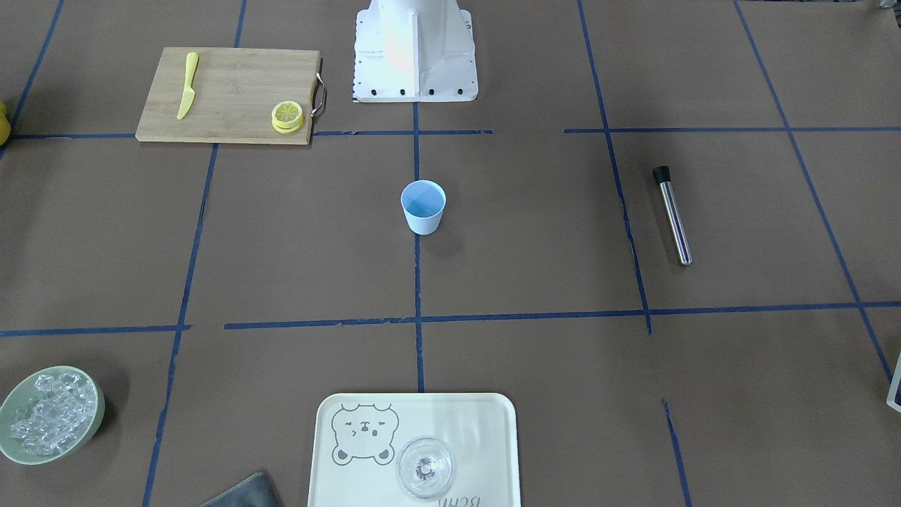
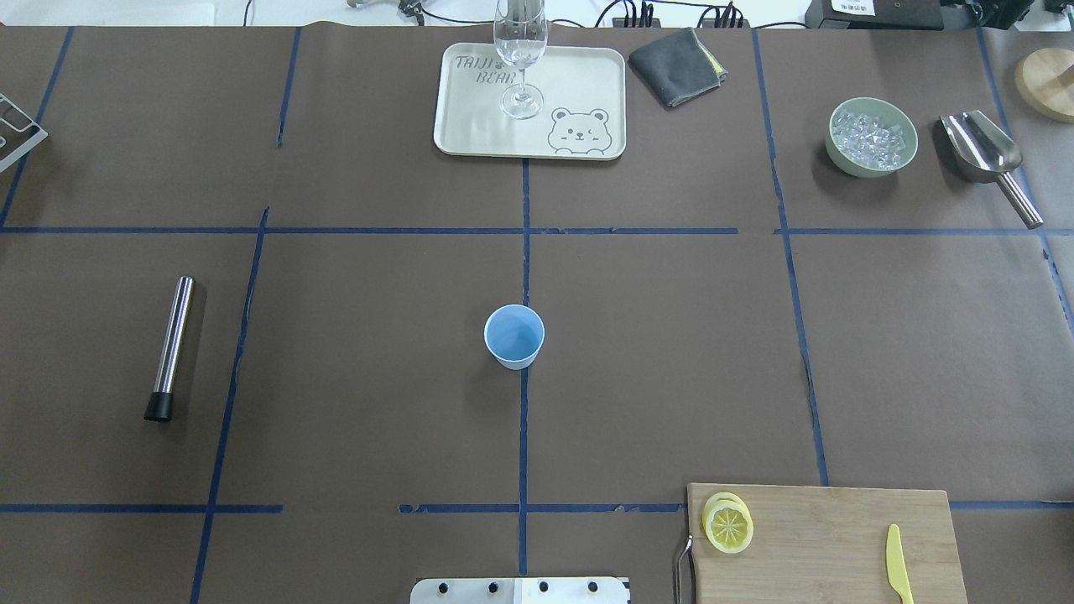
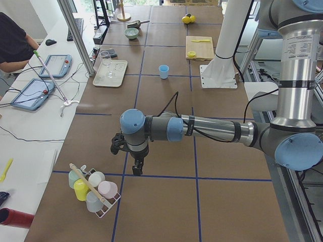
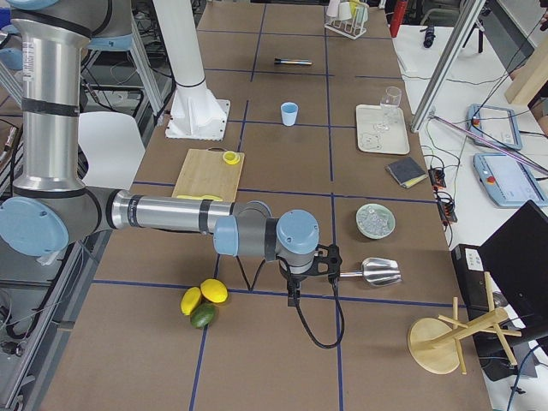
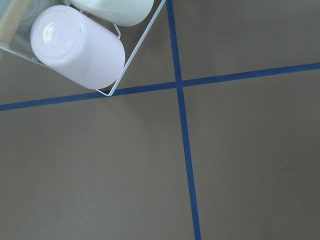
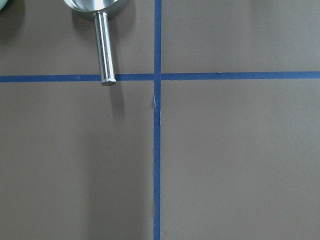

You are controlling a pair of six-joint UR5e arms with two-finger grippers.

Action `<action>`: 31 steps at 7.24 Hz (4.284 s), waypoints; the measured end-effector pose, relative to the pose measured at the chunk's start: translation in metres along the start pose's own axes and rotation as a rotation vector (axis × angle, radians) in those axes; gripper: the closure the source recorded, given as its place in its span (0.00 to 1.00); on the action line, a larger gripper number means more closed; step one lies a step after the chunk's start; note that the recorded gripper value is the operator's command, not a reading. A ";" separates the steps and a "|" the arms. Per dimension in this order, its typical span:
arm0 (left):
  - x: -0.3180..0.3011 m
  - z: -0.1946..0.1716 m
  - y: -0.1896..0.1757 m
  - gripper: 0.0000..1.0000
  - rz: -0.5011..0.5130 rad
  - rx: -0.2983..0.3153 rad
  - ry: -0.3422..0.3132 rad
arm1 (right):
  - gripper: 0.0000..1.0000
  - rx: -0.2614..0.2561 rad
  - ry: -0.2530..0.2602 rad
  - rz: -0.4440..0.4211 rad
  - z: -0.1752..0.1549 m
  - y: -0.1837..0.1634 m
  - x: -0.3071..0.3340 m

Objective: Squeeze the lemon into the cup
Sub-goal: 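Move the right gripper toward the lemon slices on the wooden cutting board, then lower the right gripper over a yellow lemon slice on the board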

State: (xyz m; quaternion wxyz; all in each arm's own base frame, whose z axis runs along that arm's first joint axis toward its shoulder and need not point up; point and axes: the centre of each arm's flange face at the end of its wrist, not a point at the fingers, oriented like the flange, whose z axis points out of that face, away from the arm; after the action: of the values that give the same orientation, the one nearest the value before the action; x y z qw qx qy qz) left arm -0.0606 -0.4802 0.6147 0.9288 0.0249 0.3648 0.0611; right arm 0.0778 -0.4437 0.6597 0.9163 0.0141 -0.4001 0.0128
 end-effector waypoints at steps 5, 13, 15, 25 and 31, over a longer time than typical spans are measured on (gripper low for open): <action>0.050 -0.051 -0.009 0.00 0.057 0.102 -0.005 | 0.00 0.042 -0.001 -0.047 -0.019 -0.015 -0.021; 0.156 -0.035 -0.045 0.00 0.096 0.178 0.077 | 0.00 0.048 -0.097 0.018 -0.025 0.011 -0.299; 0.174 -0.029 -0.051 0.00 0.112 0.179 0.088 | 0.00 0.082 -0.131 0.115 0.019 0.052 -0.395; 0.211 -0.007 -0.065 0.00 0.129 0.188 0.129 | 0.00 0.082 0.043 -0.046 0.163 0.262 -0.599; 0.206 0.002 -0.074 0.00 0.137 0.196 0.132 | 0.00 0.071 0.080 -0.047 0.180 0.270 -0.594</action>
State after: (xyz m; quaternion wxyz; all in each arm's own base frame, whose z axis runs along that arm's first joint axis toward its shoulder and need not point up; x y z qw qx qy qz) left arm 0.0976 -0.5261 0.4710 0.8896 0.1365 0.4266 0.0898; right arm -0.4670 -0.1879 0.3509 0.9305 0.0557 -0.3620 0.0059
